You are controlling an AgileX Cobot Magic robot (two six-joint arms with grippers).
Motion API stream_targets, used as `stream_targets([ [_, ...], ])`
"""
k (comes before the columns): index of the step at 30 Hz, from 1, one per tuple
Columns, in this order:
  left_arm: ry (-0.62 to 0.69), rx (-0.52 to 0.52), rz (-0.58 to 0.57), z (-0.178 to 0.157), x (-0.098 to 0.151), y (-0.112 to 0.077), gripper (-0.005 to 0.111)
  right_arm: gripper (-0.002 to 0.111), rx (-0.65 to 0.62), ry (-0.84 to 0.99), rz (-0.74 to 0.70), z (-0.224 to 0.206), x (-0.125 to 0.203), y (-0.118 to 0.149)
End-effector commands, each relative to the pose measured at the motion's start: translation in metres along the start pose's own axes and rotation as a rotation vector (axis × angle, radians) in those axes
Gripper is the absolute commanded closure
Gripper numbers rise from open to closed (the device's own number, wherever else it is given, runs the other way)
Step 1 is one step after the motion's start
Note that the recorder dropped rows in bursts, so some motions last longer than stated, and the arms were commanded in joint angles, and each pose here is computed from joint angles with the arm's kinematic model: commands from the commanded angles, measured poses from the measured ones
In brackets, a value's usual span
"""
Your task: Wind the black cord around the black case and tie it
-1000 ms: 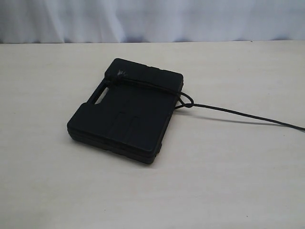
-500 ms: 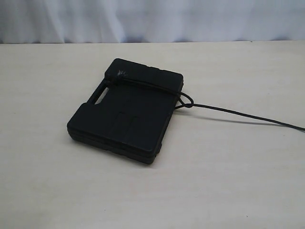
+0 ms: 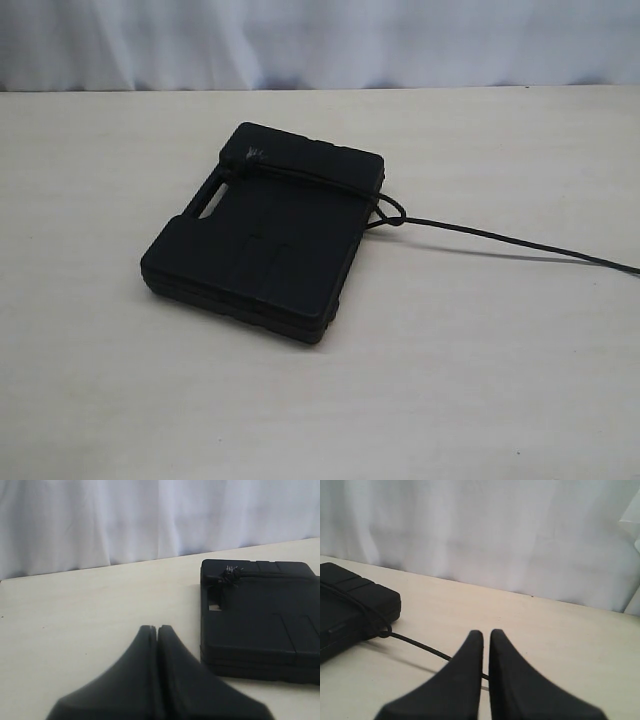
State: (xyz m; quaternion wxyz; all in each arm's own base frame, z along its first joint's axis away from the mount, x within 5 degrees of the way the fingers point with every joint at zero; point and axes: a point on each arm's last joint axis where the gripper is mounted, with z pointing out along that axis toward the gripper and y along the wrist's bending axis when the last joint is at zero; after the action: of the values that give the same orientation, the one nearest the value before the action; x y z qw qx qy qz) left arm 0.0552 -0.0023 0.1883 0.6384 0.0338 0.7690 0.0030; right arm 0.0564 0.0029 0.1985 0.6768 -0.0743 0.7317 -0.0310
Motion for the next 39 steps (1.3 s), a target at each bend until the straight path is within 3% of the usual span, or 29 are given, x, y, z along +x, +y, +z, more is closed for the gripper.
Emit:
stream_targets([
  [1, -0.015, 0.002, -0.016, -0.0003, -0.0015, -0.0001, 0.107, 0.104, 0.008, -0.018, 0.028, -0.0003, -0.001, -0.0003],
  [8, -0.013, 0.002, -0.015, -0.0003, -0.0013, -0.0001, 0.107, 0.104, 0.103, -0.006, 0.035, -0.0005, -0.0002, -0.0056],
  [32, -0.023, 0.0, -0.031, -0.0004, -0.0022, -0.0002, 0.107, 0.104, 0.102, 0.001, 0.035, -0.0005, 0.0003, -0.0055],
  [39, -0.023, -0.089, -0.046, -0.0006, -0.0022, 0.0049, 0.107, 0.104, 0.102, 0.001, 0.035, -0.0005, 0.0003, -0.0055],
])
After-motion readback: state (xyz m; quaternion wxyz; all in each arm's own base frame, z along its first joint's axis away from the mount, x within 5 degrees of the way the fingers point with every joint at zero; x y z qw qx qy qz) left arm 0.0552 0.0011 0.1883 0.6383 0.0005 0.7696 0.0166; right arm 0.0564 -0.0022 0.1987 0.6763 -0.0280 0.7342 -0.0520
